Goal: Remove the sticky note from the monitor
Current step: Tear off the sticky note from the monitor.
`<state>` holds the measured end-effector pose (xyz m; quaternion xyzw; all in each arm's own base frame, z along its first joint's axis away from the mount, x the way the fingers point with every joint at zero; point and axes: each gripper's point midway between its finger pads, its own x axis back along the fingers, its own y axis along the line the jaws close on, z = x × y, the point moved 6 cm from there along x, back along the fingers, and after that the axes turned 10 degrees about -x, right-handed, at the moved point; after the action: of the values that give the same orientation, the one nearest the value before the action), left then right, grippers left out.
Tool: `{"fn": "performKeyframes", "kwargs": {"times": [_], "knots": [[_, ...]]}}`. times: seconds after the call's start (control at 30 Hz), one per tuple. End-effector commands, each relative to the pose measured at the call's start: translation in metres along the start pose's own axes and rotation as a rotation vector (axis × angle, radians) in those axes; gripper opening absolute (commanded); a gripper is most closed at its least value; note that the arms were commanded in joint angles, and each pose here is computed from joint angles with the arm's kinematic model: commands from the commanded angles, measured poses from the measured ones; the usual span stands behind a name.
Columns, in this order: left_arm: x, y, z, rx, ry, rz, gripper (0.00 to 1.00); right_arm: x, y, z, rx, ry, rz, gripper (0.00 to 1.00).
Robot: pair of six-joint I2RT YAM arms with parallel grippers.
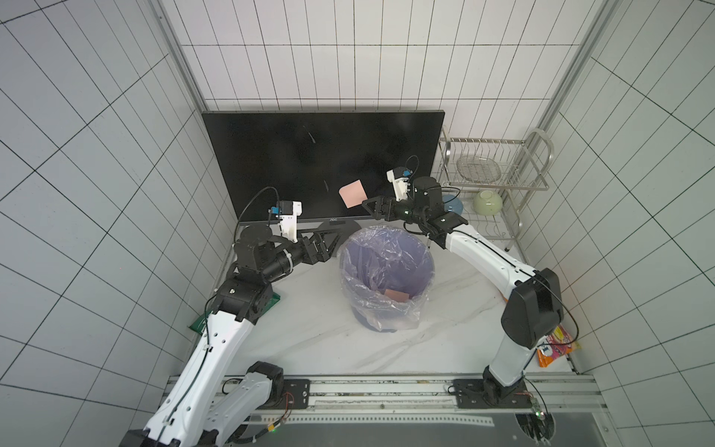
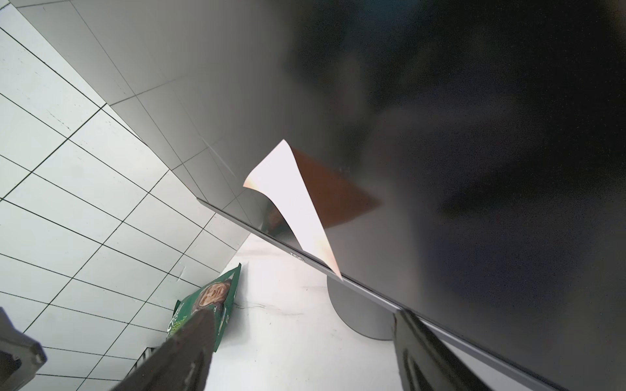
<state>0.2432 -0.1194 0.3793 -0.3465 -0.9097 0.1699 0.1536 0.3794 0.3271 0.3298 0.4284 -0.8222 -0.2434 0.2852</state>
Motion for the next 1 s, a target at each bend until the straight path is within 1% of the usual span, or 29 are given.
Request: {"fn": "performKeyframes", "kwargs": {"times": [0.0, 0.37, 0.53, 0.7, 0.83, 0.97], "knots": [[0.007, -0.004, -0.006, -0.016, -0.037, 0.019, 0.99, -0.010, 0.004, -0.002, 0.024, -0.001, -0.009, 0.81], [0.010, 0.003, -0.003, -0.008, -0.040, 0.000, 0.99, -0.030, -0.002, -0.003, 0.026, 0.000, 0.000, 0.73], [0.010, 0.003, -0.005, -0.015, -0.040, 0.000, 0.99, -0.037, -0.002, -0.004, 0.027, -0.016, 0.001, 0.66], [0.011, 0.003, -0.005, -0.019, -0.038, -0.007, 0.99, -0.043, -0.001, -0.005, 0.018, -0.019, -0.010, 0.55], [0.012, 0.005, -0.003, -0.020, -0.035, -0.014, 0.99, -0.046, 0.000, -0.008, 0.014, -0.025, -0.020, 0.50], [0.013, 0.005, -0.003, -0.024, -0.034, -0.022, 0.99, -0.048, 0.000, -0.010, 0.010, -0.031, -0.020, 0.48]]}}
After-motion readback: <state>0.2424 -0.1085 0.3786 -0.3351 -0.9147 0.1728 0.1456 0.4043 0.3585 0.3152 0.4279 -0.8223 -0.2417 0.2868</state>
